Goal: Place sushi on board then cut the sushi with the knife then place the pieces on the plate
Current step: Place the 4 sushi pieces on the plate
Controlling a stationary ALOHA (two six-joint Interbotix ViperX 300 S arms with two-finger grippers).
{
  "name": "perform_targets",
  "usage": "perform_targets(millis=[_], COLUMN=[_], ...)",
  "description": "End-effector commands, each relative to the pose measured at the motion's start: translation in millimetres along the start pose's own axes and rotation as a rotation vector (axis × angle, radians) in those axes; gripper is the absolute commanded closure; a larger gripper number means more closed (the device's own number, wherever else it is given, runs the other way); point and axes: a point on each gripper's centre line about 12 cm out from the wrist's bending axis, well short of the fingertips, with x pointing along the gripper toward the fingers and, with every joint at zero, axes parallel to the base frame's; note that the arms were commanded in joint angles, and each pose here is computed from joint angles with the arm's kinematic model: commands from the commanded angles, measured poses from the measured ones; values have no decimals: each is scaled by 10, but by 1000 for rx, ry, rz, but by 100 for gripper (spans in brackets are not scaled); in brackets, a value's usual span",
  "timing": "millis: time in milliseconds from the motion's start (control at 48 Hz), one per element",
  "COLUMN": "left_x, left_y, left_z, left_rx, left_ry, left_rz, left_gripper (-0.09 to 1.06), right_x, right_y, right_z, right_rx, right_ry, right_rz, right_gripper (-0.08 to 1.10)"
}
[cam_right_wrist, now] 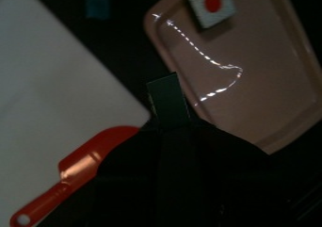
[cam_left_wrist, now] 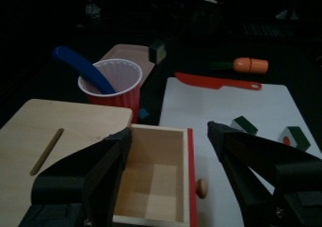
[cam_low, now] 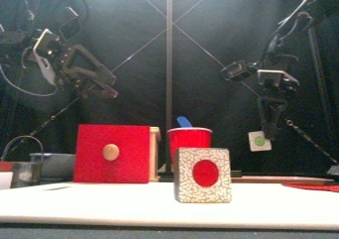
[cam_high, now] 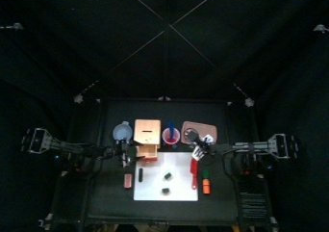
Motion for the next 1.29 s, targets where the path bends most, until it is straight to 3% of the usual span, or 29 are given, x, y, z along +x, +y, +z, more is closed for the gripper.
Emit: perform_targets(millis=[21,250,375,833,1125,1292], left_x=[22,15,1,-31,-45,-48], left_y=[20,21,23,-11,-8,-10], left_z=[60,34,8,-53,-77,-83], left_rx=[1,2,3,7,8,7], left_ry=[-20,-12,-5,11,17,19], left_rz=[8,8,7,-8,-8,-9], left_gripper=[-1,-1,-1,-1,-1,-1], right_x=[62,497,639,658,677,649], right_y=[-129,-327,-302,-254,-222,-188], right_z=[163,184,215,315,274,252], right_rx=[112,367,371,360,364,346], right_ry=[-66,46,63,33,50,58], right_rz=[30,-69,-98,-87,-84,-91], right_gripper=[53,53,53,51,29,26])
